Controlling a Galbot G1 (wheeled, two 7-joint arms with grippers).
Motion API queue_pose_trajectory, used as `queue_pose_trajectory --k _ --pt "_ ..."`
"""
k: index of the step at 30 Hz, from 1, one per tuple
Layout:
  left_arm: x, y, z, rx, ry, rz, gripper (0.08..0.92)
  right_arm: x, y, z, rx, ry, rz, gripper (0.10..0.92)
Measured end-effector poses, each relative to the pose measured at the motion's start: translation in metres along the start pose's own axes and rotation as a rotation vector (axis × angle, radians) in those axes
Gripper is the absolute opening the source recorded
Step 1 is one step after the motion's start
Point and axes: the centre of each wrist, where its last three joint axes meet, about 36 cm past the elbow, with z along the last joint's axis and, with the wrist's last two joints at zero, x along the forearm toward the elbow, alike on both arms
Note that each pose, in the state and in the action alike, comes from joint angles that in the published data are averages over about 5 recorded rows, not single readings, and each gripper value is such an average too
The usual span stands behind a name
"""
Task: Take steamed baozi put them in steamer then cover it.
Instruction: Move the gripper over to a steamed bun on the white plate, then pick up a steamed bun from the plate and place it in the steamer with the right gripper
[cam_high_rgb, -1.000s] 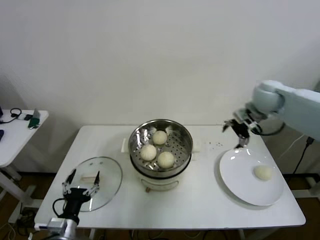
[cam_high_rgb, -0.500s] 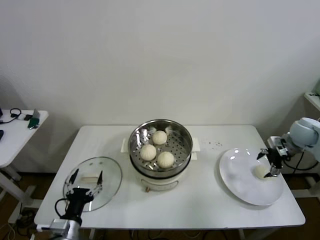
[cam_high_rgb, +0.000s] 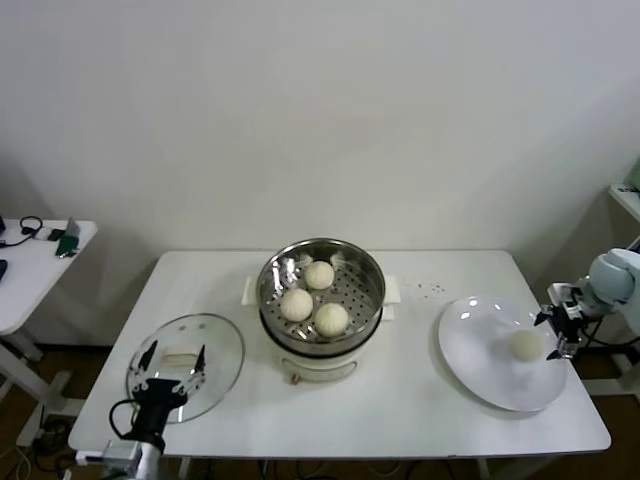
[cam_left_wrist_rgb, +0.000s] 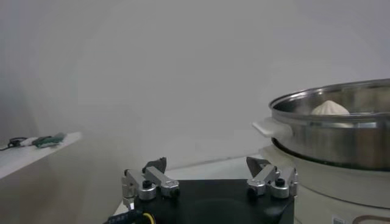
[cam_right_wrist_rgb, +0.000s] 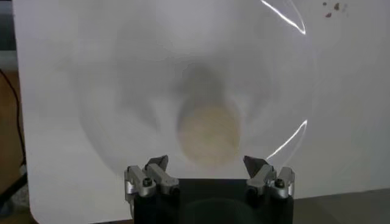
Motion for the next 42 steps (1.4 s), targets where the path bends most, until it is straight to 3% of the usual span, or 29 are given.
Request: queue_pose_trajectory --k 23,34,42 --pt "-0.004 -0.001 -0.002 0.001 -0.003 -0.002 0.823 -0.035 -0.017 -0.020 0.017 0.011 -0.061 0.821" --pt "-0.003 -0.001 -0.003 0.001 -0.004 -0.003 0.823 -0.031 -0.019 -0.018 0.018 0.018 -0.068 0.707" --pt "-0.003 -0.002 -0.003 0.004 -0.008 0.001 0.823 -0.015 -0.025 -0.017 0.007 0.001 -0.046 0.703"
